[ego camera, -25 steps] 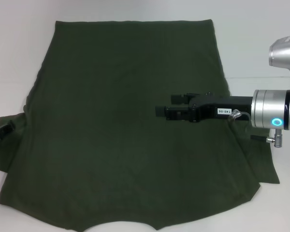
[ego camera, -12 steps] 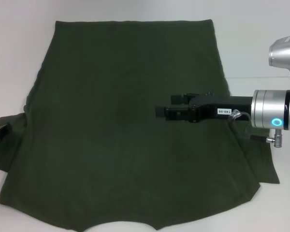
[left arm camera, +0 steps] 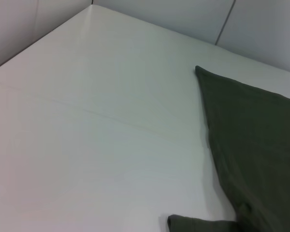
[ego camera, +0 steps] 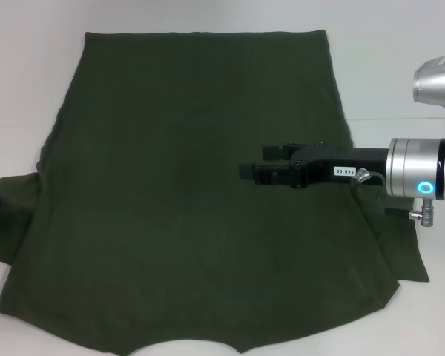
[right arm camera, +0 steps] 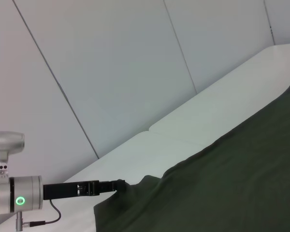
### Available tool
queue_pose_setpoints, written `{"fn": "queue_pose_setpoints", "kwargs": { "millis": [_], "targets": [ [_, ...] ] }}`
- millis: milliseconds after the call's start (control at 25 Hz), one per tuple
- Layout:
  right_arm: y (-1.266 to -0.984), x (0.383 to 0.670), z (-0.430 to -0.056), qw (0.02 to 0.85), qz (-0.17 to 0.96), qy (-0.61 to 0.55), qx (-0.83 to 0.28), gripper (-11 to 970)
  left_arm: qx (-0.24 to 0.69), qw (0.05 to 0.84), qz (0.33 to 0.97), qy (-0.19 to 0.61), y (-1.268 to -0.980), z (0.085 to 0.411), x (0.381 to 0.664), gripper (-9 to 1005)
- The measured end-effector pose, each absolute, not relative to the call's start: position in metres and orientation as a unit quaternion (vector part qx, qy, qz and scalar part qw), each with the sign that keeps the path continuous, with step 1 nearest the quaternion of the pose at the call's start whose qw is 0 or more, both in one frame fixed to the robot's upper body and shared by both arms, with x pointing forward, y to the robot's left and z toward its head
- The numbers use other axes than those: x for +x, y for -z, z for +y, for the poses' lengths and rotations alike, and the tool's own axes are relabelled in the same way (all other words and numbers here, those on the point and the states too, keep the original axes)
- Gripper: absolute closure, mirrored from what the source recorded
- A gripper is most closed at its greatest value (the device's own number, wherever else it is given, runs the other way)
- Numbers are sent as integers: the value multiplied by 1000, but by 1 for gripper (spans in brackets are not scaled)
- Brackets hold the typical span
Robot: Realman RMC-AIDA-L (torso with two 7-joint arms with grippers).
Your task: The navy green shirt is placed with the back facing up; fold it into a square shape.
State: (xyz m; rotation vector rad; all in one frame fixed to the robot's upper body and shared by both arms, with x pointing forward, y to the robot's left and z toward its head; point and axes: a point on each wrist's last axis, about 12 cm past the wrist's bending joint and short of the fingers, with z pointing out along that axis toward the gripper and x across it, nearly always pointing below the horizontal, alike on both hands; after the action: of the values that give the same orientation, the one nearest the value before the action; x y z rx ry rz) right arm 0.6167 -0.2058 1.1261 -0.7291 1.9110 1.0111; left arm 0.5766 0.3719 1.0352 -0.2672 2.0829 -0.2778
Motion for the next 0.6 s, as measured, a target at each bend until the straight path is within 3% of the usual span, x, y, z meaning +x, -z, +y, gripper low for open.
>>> {"fn": "queue_pose_setpoints", "kwargs": {
  "millis": [160,600],
  "targets": [
    [-1126,617,-206,417,761,-403,-290,100,-110,490,857,114,-1036,372,577,841],
    [-1126,618,-206,422,762,-401,-285,100,-113,496,855,99,-1040,380,580,969]
  ]
}}
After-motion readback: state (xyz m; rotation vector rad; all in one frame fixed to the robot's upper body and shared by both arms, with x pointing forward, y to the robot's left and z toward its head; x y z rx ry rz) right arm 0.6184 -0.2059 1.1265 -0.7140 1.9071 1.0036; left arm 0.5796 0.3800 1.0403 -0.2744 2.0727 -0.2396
